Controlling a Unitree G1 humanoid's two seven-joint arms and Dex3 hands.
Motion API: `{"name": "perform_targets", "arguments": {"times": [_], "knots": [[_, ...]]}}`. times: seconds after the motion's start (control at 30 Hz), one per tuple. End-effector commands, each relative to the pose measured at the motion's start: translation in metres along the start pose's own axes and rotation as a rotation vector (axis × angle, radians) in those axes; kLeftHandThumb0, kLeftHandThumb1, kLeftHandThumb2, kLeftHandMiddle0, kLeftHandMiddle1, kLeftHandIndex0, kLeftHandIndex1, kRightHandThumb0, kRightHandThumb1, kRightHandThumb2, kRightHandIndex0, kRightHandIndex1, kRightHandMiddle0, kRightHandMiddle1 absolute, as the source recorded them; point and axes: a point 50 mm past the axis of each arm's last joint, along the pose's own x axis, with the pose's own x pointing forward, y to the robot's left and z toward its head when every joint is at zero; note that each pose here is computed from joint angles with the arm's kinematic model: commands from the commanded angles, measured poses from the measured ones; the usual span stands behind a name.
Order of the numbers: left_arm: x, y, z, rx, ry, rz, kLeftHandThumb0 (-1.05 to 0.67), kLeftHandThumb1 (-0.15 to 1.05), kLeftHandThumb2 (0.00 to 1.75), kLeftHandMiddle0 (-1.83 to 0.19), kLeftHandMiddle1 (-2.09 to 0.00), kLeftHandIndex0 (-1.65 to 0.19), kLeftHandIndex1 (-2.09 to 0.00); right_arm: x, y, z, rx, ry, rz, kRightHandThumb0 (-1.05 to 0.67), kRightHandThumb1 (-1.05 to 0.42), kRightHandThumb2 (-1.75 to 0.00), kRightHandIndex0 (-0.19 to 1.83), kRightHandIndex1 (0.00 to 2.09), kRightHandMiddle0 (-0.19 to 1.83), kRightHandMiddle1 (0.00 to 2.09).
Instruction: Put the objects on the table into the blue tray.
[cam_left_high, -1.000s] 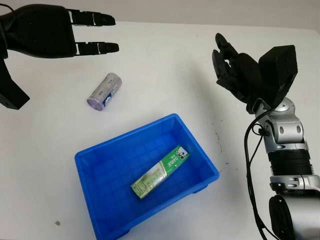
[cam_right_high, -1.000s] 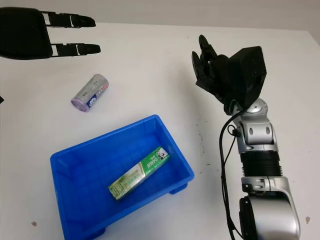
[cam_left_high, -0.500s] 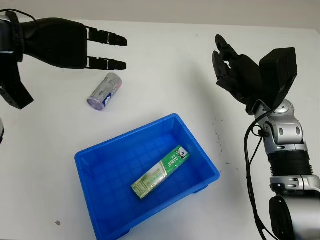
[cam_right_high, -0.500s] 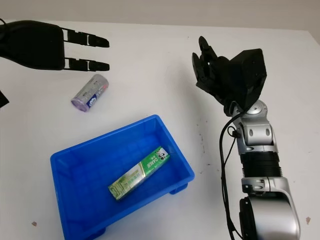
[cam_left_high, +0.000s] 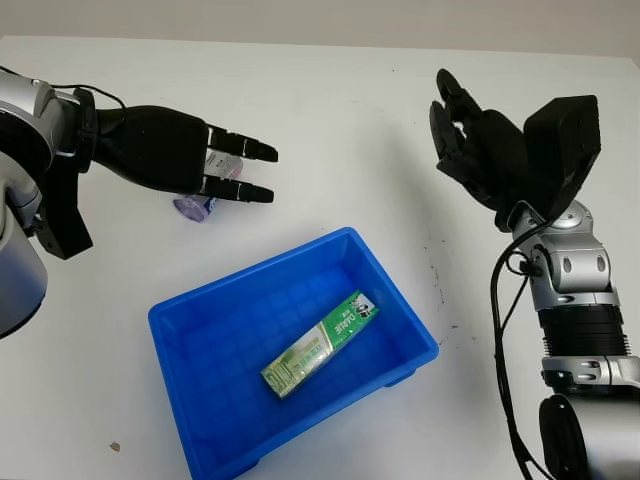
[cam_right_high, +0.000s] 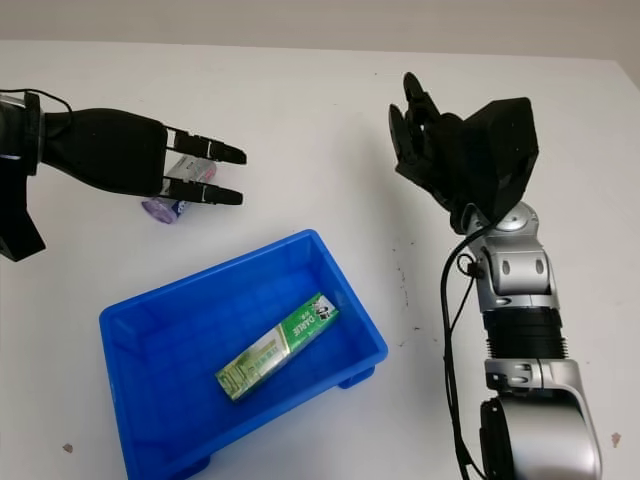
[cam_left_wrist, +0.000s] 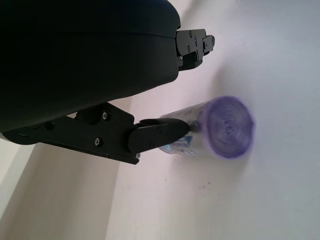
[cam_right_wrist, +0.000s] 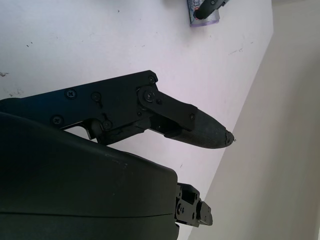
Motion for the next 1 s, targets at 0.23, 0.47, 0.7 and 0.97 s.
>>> {"name": "perform_targets", "arguments": {"times": [0.23,0.47,0.7,0.97], "knots": [[0.003,-0.010,0.017,-0.031,-0.005,-0.024,-0.11,1.05,0.26,-0.20,-0.22,-0.11,-0.31,-0.006,-0.007,0.002,-0.011,-0.001,-0.015,-0.57,-1.05,-0.75,-0.19,0.00,-0.19,0.00],[0.009,-0.009,0.015,-0.134,0.103,-0.035,-0.21,1.05,0.21,-0.21,-1.80,-0.13,-1.59,-0.007,-0.007,0.000,0.000,0.006,-0.025,-0.58,-1.05,-0.76,-0.19,0.00,-0.19,0.00],[0.012,-0.013,0.008,-0.212,0.207,-0.157,-0.29,1.05,0.57,-0.24,-2.09,-0.12,-2.09,-0.010,-0.008,0.000,-0.002,0.011,-0.031,-0.58,-1.05,-0.76,-0.19,0.00,-0.19,0.00],[0.021,-0.014,0.001,-0.249,0.280,-0.247,-0.47,1.05,0.56,-0.23,-2.09,0.00,-2.08,-0.010,-0.010,0.000,0.007,0.016,-0.025,-0.56,-1.05,-0.74,-0.19,0.00,-0.19,0.00]]}}
